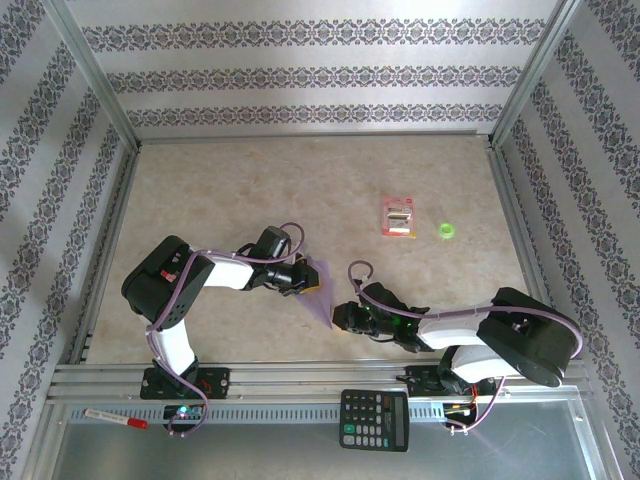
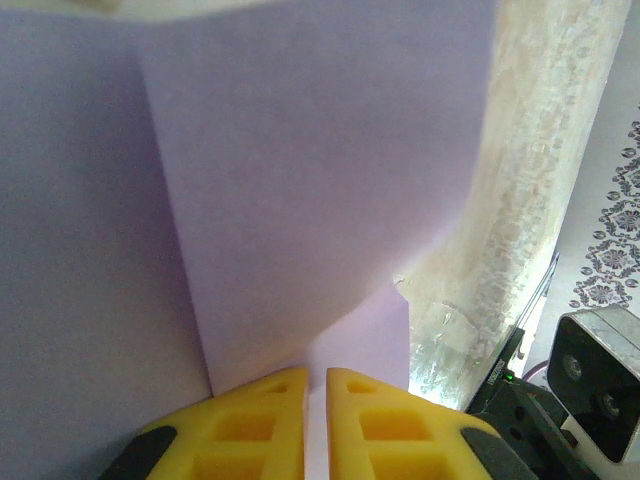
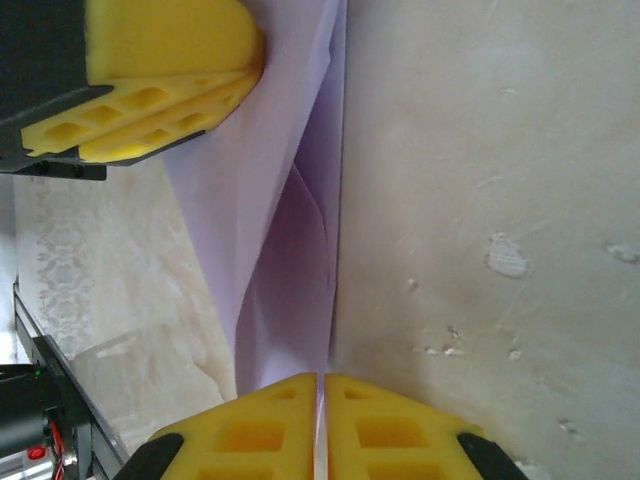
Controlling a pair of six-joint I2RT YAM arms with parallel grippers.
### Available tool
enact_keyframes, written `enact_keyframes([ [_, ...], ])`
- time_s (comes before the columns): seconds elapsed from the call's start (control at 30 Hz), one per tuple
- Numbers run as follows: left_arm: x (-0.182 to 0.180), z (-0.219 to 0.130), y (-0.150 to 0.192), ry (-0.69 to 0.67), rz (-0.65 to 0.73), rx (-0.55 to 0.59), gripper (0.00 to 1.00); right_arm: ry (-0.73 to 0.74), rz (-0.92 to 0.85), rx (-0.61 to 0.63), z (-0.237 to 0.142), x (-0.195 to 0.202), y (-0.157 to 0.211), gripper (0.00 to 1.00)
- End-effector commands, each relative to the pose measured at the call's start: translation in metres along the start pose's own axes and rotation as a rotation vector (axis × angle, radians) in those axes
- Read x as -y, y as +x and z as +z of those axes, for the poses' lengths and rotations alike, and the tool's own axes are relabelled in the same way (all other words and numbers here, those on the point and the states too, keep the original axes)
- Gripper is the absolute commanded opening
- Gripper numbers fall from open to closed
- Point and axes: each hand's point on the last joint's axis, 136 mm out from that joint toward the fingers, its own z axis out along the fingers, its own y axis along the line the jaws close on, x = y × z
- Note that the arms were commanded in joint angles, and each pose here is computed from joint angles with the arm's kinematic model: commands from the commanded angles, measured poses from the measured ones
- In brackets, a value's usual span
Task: Fold a paper plane with a square sheet of paper (pick it up from the middle)
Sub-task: Fourth fold the wing at the center of the table.
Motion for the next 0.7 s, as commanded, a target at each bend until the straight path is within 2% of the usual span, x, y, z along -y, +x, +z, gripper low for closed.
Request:
enact_keyframes([
  [0.0,-0.029,-0.004,0.004,-0.083,-0.054,0.009,0.14,0.003,-0.033,0.0,0.006,-0.006,-0.001,0.11],
  [0.33,-0.031,-0.007,0.005,-0.073,-0.052,0.011,0.13,0.041,-0.058,0.04,-0.012,0.007,-0.004,0.13],
  [0.43,-0.032,-0.006,0.005,-0.074,-0.051,0.008,0.13,0.001,-0.104,0.058,-0.019,-0.011,-0.011,0.14],
  [0.57,-0.033,-0.005,0.005,-0.077,-0.05,0.007,0.13,-0.089,-0.168,-0.004,-0.016,-0.047,-0.008,0.13],
  [0.67,-0.034,-0.005,0.005,-0.079,-0.051,0.006,0.14,-0.105,-0.176,-0.046,-0.006,-0.061,-0.007,0.11],
])
